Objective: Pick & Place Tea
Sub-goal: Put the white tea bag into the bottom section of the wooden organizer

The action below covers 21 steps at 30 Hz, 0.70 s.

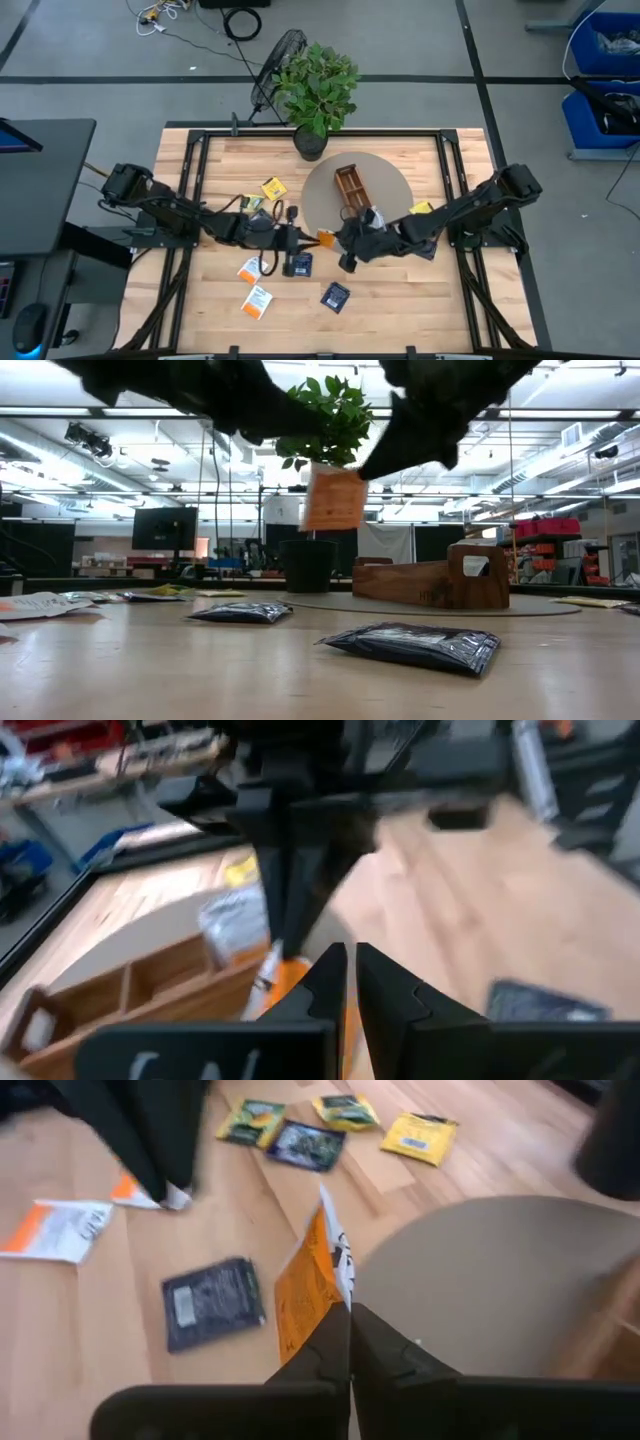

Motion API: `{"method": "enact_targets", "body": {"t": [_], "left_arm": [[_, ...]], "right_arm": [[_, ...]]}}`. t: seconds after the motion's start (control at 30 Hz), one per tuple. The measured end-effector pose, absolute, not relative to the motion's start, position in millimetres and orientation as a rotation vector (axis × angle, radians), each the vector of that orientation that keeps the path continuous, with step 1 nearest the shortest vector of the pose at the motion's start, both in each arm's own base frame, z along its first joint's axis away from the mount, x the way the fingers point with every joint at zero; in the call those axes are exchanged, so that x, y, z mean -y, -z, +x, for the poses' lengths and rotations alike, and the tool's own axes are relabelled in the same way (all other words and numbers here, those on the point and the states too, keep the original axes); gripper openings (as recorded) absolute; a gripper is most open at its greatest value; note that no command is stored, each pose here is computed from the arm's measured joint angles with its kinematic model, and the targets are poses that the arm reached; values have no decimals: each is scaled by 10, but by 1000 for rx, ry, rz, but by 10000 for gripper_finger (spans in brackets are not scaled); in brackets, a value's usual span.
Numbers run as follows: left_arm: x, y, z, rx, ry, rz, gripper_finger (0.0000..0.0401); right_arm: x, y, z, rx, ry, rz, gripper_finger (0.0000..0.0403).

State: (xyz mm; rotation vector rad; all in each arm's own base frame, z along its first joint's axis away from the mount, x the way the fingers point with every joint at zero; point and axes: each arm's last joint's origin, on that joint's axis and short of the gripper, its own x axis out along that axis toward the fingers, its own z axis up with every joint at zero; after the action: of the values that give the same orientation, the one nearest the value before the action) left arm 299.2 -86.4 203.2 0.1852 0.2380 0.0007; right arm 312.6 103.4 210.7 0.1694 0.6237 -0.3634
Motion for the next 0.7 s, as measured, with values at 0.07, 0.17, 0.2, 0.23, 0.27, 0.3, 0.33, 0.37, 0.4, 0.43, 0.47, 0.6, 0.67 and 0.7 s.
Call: {"method": "enact_targets", "body": {"t": [0.07, 0.17, 0.2, 0.23, 0.27, 0.3, 0.33, 0.37, 0.4, 0.43, 0.47, 0.6, 0.67, 0.7], "left_arm": [[869, -1964, 2920, -195, 8, 171, 32], [853, -1857, 2791, -134, 9, 127, 32], [847, -1827, 2748, -116, 8, 113, 32], [846, -1798, 2707, -105, 11, 105, 32], [849, -1767, 2671, -102, 16, 102, 32], [843, -1731, 2635, -104, 13, 100, 32], [839, -1698, 2601, -108, 3, 99, 32], [834, -1673, 2569, -104, -9, 95, 32], [825, -1655, 2539, -96, -23, 87, 32], [817, -1635, 2504, -88, -36, 81, 32], [805, -1615, 2471, -80, -47, 78, 32], [773, -1575, 2355, -30, -54, 67, 32], [745, -1562, 2297, -1, -72, 39, 32], [730, -1559, 2274, 11, -87, 31, 32]], "right_arm": [[-1101, -2124, 3071, -612, 388, 160, 1], [-1166, -2155, 2967, -597, 453, 140, 1], [-1173, -2162, 2928, -595, 483, 135, 1], [-1167, -2169, 2888, -596, 516, 132, 1], [-1165, -2179, 2849, -589, 550, 135, 1], [-1161, -2189, 2812, -575, 589, 141, 1], [-1153, -2193, 2766, -570, 629, 146, 1], [-1147, -2193, 2713, -566, 669, 152, 0], [-1141, -2194, 2669, -557, 705, 162, 0], [-1138, -2194, 2631, -540, 741, 176, 0], [-1132, -2188, 2587, -533, 773, 190, 0], [-1102, -2157, 2476, -526, 861, 255, 0], [-1097, -2145, 2444, -533, 883, 286, 0], [-1096, -2142, 2433, -529, 893, 298, 0]]}}
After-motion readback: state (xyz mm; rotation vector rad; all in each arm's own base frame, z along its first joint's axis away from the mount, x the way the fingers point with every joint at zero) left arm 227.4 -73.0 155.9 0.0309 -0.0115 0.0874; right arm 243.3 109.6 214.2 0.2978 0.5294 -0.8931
